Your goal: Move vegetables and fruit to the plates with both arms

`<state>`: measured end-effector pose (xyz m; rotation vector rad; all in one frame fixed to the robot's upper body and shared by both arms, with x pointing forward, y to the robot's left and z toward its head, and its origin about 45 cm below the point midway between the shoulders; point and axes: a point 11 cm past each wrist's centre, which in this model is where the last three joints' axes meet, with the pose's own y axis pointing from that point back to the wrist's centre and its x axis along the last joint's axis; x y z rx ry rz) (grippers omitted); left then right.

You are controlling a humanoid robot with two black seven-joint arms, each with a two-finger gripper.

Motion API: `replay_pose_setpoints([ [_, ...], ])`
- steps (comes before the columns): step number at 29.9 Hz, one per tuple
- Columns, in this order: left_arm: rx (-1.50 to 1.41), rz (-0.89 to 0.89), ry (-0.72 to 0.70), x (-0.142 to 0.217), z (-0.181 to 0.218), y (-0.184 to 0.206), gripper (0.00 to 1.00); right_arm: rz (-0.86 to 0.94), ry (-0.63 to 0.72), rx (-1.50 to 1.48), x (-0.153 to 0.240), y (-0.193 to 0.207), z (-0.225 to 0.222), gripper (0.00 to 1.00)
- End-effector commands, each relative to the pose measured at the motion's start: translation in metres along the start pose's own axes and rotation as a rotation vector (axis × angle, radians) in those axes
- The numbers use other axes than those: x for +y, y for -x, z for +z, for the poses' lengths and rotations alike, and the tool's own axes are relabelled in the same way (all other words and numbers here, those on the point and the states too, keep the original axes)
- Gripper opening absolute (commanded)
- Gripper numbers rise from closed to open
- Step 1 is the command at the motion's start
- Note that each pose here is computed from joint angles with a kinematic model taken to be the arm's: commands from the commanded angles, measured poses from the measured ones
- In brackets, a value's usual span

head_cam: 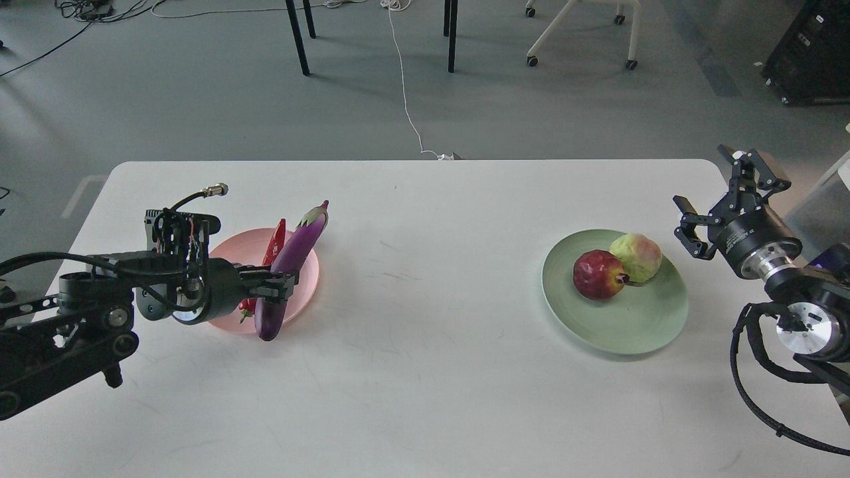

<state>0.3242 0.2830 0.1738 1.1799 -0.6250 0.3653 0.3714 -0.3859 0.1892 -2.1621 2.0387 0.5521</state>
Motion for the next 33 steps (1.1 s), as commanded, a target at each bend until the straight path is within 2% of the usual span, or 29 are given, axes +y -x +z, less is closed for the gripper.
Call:
replay_pose_setpoints([
  [1, 0.006, -0.004, -0.001, 0.001, -0.003, 0.001, 0.99, 0.0, 0.0, -0.002, 0.0, 0.001, 0.001, 0.97],
  [5, 0.047, 0.017, 0.026, 0.004, -0.001, -0.007, 0.99, -0.001, -0.003, -0.001, 0.0, 0.001, -0.001, 0.97],
  [8, 0.145, 0.075, 0.078, 0.009, 0.006, -0.029, 0.99, -0.008, -0.009, 0.018, -0.002, 0.001, -0.005, 0.97],
  [11, 0.313, 0.166, 0.21, 0.016, 0.022, -0.056, 0.99, -0.046, -0.015, 0.085, -0.004, 0.007, -0.008, 0.99],
  [14, 0.539, 0.269, 0.401, 0.015, 0.047, -0.078, 0.99, -0.085, -0.033, 0.14, -0.009, 0.015, -0.017, 0.99],
  [17, 0.758, 0.372, 0.513, 0.016, 0.056, -0.093, 0.99, -0.102, -0.039, 0.141, -0.012, 0.022, -0.019, 0.99],
  [21, 0.986, 0.447, 0.593, 0.005, 0.065, -0.093, 0.99, -0.124, -0.058, 0.126, -0.016, 0.028, -0.026, 0.99],
  [26, 1.276, 0.591, 0.632, -0.009, 0.041, -0.092, 0.99, -0.163, -0.035, 0.077, -0.019, 0.047, -0.005, 0.99],
  [33, 1.453, 0.594, 0.687, -0.022, 0.042, -0.068, 0.99, -0.168, -0.018, 0.064, -0.017, 0.05, 0.005, 0.99],
])
